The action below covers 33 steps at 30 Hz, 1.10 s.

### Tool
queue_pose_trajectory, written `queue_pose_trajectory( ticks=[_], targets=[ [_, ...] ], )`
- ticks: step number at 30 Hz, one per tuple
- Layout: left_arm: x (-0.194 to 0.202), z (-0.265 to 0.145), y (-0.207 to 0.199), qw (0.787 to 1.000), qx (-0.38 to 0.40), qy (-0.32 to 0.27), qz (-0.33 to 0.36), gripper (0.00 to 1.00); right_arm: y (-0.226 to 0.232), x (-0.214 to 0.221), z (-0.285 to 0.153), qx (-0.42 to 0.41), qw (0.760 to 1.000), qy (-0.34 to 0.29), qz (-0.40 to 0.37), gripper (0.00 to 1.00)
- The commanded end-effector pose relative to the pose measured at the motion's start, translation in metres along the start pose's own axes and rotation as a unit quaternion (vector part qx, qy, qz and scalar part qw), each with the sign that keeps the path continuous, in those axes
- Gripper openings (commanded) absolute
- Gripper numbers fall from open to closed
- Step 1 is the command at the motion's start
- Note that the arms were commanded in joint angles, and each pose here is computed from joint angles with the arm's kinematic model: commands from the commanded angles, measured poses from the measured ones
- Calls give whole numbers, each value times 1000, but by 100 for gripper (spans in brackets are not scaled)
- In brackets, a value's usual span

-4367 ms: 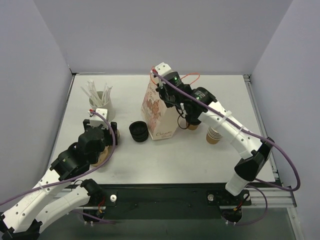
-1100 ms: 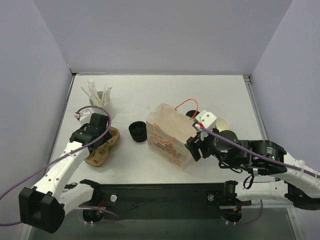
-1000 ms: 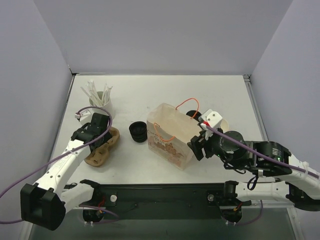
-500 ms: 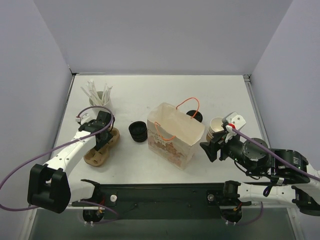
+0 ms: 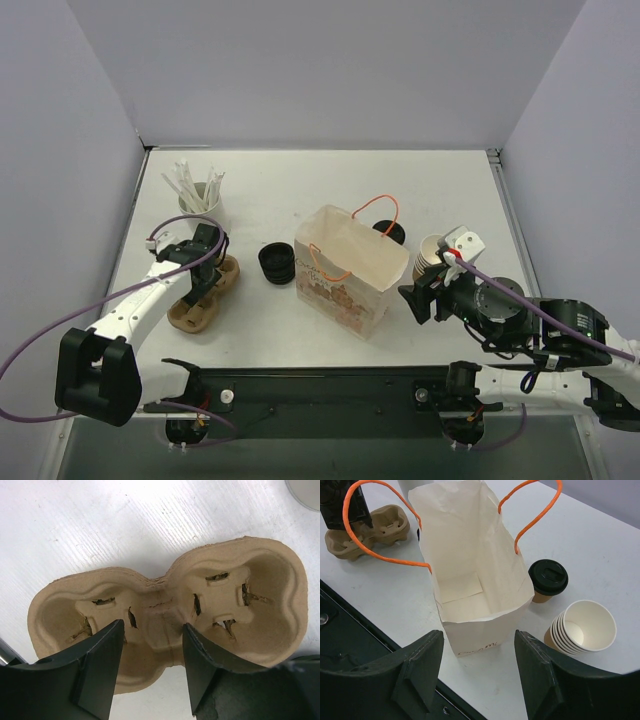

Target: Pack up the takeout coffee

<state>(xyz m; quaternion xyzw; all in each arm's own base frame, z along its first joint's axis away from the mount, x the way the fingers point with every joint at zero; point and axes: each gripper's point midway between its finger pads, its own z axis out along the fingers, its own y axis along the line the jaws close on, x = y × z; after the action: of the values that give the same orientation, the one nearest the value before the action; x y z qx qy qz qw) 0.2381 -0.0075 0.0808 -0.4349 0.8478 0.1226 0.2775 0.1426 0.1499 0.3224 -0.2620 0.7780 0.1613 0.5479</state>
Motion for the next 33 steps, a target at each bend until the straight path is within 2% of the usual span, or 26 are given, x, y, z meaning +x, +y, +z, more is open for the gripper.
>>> queue_pose_trajectory(
  ticks=[1,10,24,33],
  targets=[
    [-14,-5,-10,1000,6,-16,-23,63,-2,2,5,16,1000,3,-4,59],
    [-10,-1,-16,999,20,-10,-28,67,-1,4,7,18,1000,8,-9,59],
    [-5,3,-17,1000,18,-3,-24,57,-3,6,7,22,1000,9,-8,59],
    [-3,5,-18,1000,13,0,-18,56,-4,6,6,23,1000,6,-8,59]
  ],
)
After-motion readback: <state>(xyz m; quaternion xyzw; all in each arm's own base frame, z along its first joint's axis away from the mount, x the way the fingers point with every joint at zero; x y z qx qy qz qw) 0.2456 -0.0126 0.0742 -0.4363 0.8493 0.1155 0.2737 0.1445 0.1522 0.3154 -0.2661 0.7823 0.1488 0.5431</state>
